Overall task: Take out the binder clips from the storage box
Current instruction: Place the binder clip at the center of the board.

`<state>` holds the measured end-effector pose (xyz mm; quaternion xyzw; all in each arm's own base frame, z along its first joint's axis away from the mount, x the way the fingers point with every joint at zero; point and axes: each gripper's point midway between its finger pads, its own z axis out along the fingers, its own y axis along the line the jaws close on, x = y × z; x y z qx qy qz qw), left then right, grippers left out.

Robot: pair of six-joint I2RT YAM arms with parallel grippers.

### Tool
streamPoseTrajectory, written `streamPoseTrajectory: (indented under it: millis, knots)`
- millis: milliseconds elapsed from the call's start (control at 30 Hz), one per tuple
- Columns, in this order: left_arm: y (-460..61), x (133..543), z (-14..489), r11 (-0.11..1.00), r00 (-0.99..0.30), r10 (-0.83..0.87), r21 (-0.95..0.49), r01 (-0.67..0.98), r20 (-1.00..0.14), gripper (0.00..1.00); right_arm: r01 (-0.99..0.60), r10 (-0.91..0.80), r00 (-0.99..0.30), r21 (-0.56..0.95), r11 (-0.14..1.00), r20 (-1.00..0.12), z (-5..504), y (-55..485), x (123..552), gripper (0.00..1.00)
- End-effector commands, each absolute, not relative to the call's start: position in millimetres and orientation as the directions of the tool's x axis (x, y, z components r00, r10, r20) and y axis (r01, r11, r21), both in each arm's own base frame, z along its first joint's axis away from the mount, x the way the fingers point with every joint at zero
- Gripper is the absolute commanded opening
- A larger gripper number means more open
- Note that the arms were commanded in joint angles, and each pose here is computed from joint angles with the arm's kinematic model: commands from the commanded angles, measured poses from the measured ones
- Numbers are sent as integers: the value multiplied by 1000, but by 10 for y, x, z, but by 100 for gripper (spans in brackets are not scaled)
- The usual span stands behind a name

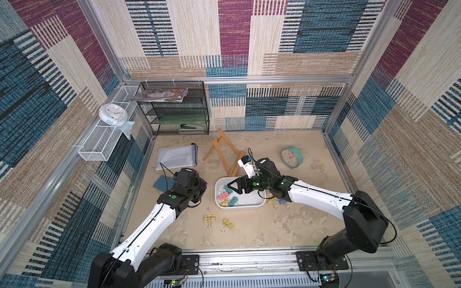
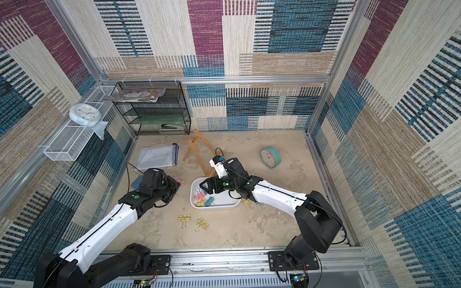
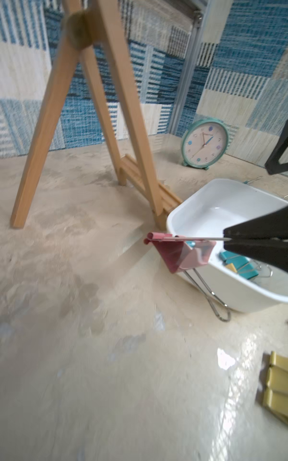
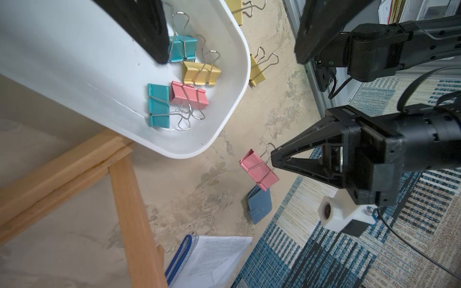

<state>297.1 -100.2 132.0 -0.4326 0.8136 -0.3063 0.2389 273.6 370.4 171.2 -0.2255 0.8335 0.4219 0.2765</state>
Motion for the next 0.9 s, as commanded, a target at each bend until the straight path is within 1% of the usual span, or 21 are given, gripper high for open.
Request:
streamPoseTrajectory:
  millis: [0, 67, 133, 533, 767, 800, 833, 867]
  knots:
    - [-954, 2873, 1089, 336, -491, -871, -713, -616, 14, 0, -618, -186, -756, 591, 519, -627, 1651, 3807, 2682, 83]
    - [-881, 2838, 908, 256, -447, -890, -714, -651, 90, 0, -615, -201, -764, 596, 517, -613, 1615, 3866, 2686, 82]
    - [-841, 2818, 805, 224, -430, -895, -710, -668, 122, 0, -614, -216, -767, 593, 520, -605, 1579, 3911, 2695, 82]
    - [-629, 2797, 609, 226, -380, -920, -668, -709, 93, 0, -608, -260, -778, 581, 541, -572, 1398, 4004, 2714, 81]
    - [-683, 2899, 530, 207, -391, -910, -667, -715, 137, 0, -610, -265, -772, 556, 565, -577, 1371, 3970, 2747, 81]
    - [-690, 2901, 524, 206, -393, -908, -664, -719, 143, 1, -609, -265, -771, 551, 571, -578, 1368, 3962, 2757, 81]
    - [-685, 2899, 520, 208, -391, -909, -660, -722, 141, 8, -609, -268, -770, 542, 579, -579, 1356, 3949, 2766, 81]
    - [-668, 2878, 507, 209, -384, -913, -651, -730, 138, 12, -609, -268, -768, 534, 587, -581, 1354, 3937, 2779, 81]
